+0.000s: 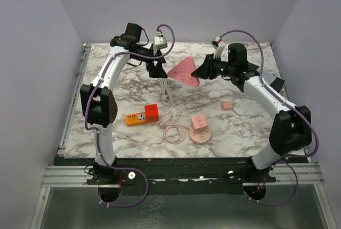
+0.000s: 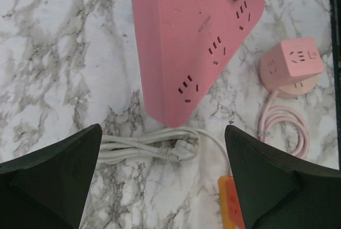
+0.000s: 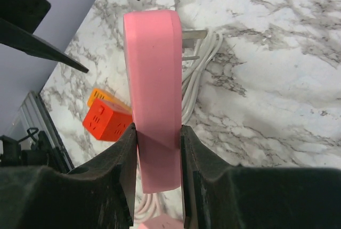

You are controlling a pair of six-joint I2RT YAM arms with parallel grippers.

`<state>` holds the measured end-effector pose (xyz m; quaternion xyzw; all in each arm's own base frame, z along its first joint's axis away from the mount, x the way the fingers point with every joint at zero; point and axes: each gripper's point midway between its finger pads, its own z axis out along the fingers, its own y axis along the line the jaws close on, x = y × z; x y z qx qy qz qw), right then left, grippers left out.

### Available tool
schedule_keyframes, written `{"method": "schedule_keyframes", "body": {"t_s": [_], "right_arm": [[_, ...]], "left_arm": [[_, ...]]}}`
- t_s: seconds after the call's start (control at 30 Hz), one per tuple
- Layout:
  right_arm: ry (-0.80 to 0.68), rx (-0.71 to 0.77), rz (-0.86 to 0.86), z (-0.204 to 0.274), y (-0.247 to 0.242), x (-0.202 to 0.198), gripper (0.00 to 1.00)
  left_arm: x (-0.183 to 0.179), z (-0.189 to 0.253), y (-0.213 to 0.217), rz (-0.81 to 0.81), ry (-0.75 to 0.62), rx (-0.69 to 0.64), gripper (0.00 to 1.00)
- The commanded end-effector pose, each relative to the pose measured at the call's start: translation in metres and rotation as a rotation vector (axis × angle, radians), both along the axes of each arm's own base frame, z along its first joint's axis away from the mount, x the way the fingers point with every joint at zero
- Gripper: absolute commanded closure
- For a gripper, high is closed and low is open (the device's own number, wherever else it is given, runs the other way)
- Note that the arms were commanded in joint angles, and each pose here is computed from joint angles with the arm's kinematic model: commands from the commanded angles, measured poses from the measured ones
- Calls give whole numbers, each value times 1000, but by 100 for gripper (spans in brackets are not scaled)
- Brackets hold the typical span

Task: Insert the plug
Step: Pick up the socket from the center of the board.

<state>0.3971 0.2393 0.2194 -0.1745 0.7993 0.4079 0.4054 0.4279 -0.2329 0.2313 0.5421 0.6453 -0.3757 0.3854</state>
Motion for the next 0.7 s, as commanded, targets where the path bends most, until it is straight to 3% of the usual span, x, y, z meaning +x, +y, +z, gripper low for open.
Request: {"method": "schedule_keyframes", "body": {"t_s": [0.0, 0.43, 0.67], "right_arm": [[-54, -61, 112, 20, 16, -36, 99], [-341, -136, 142, 90, 21, -77, 99], [-464, -139, 159, 112, 20, -89, 99]], "left_arm": [[-55, 25, -17, -117, 72, -49, 1], [-118, 52, -24, -219, 161, -120, 3], [-129, 72, -31, -245, 238, -212, 8]]}}
